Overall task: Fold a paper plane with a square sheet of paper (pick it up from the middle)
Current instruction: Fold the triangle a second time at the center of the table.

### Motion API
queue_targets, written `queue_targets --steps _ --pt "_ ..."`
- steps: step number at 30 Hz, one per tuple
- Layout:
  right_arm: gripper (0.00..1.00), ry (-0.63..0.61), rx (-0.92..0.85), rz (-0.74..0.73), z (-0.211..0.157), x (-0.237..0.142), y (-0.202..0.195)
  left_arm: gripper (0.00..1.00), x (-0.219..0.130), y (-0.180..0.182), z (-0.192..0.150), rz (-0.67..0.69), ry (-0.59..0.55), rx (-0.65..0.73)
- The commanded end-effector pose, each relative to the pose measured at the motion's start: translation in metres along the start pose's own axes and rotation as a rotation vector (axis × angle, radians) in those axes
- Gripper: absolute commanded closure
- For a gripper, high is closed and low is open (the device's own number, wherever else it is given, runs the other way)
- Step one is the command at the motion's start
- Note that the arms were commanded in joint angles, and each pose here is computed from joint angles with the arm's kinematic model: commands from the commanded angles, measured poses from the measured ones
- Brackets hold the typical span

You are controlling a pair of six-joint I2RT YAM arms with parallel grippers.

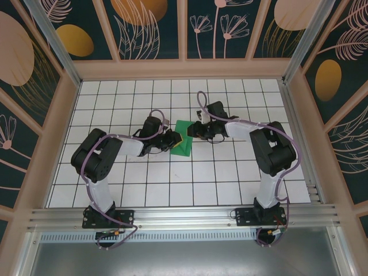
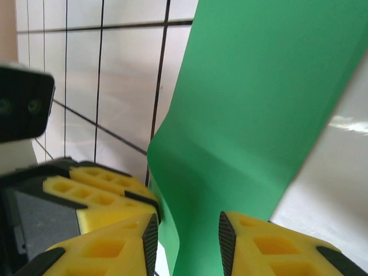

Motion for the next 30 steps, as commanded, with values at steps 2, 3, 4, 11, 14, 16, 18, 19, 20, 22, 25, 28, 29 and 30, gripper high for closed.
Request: queue_targets --steps 2,3,4,11,14,16,18,19,20,22,25,28,29,30 --pt "0.67 0.060 -0.046 0.039 -0.015 0.007 0.010 0.86 0.003 -0.001 0.002 -0.015 -0.013 0.008" --pt "0.68 0.062 -0.043 0.037 -0.015 0.009 0.008 0.86 0.003 -0.001 0.002 -0.015 -0.013 0.007" --pt "0.68 0.065 -0.041 0.034 -0.015 0.010 0.007 0.86 0.003 -0.001 0.002 -0.016 -0.012 0.008" --pt "0.72 0.068 -0.033 0.021 -0.015 0.014 0.003 0.89 0.003 -0.001 0.003 -0.017 -0.013 0.007" --pt "0.73 0.072 -0.031 0.018 -0.016 0.015 0.001 0.89 0.003 -0.002 0.003 -0.020 -0.013 0.008" --pt "0.76 0.071 -0.032 0.021 -0.015 0.016 0.001 0.89 0.003 -0.002 0.003 -0.019 -0.014 0.008" --pt "0.82 0.068 -0.034 0.018 -0.015 0.016 0.002 0.89 0.003 -0.003 0.003 -0.020 -0.013 0.007" --pt "0.85 0.066 -0.036 0.014 -0.015 0.015 0.001 0.89 0.003 -0.003 0.003 -0.023 -0.015 0.008" --pt "0.87 0.058 -0.039 0.002 -0.014 0.015 0.000 0.88 0.003 -0.005 0.003 -0.026 -0.015 0.009" --pt "0.90 0.049 -0.039 -0.034 -0.013 0.014 -0.007 0.87 0.002 -0.009 0.004 -0.043 -0.015 0.013" --pt "0.92 0.035 -0.035 -0.083 -0.011 0.014 -0.017 0.85 0.001 -0.017 0.005 -0.075 -0.012 0.017" --pt "0.93 0.023 -0.033 -0.115 -0.009 0.014 -0.024 0.83 0.001 -0.021 0.005 -0.094 -0.010 0.025" --pt "0.93 0.022 -0.033 -0.122 -0.009 0.015 -0.025 0.82 0.001 -0.022 0.005 -0.096 -0.006 0.026" --pt "0.93 0.020 -0.033 -0.129 -0.008 0.015 -0.027 0.82 0.002 -0.021 0.005 -0.095 -0.006 0.026"
Point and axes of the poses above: each hand's point on the last joint's axis, 136 mm out from that joint toward the fingers, its own x axis out along the fingers, its own y axis along the line the jaws close on, z = x × y, the point moved 2 cm from there along -x, back along the fingers, and after that the axes turned 2 degrees about x, right-handed, at the moved point
